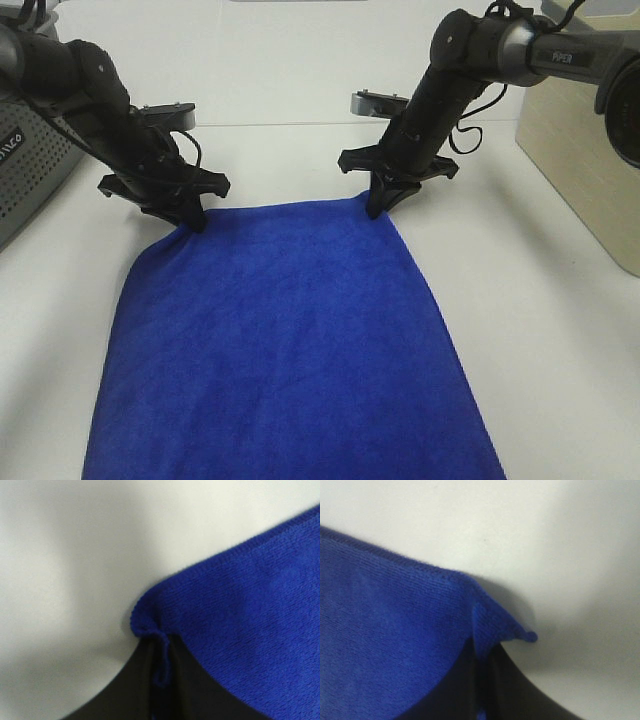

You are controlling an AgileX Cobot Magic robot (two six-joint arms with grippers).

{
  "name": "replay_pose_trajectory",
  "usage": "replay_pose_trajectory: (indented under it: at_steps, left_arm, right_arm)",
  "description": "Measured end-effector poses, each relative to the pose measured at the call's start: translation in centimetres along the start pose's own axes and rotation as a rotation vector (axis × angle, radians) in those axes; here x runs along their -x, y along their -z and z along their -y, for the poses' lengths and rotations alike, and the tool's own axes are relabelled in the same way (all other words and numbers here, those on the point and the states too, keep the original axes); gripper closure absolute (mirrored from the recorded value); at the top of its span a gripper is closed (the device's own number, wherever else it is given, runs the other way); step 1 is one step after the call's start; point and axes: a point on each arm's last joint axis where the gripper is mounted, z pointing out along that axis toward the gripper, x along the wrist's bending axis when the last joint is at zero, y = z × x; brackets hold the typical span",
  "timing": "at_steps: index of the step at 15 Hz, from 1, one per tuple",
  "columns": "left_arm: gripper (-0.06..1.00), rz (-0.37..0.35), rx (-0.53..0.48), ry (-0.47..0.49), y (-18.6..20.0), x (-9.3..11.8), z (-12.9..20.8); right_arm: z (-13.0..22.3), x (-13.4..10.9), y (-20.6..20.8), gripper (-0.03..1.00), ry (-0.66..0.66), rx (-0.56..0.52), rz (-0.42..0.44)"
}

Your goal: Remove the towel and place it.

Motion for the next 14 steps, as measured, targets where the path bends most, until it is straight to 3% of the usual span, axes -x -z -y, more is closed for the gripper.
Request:
replay_pose_trajectory:
  at_steps: [1,7,9,14]
  left_arm:
    - [0.93,-0.001,0.002,-0.026,0.0,0.0,0.0]
    - [0.94,-0.04,0.038,-0.169,0.2,0.2,-0.7]
    - [0.94,-0.065,0.074,-0.208,0.5,0.1,-2.0]
    - [0.94,-0.106,0.346,-0.257,4.6,1.2,-7.4]
  right_arm:
    - [0.0,0.2,0.0,0.95,0.005,-0.004,0.017]
    - [-0.2,0.4,0.6,0.95,0.035,-0.006,0.081]
    - [-1.3,0.0,2.1,0.95,0.059,0.051,0.092]
    - [-4.2,-1.4,7.1,0.95,0.129,0.273,0.138]
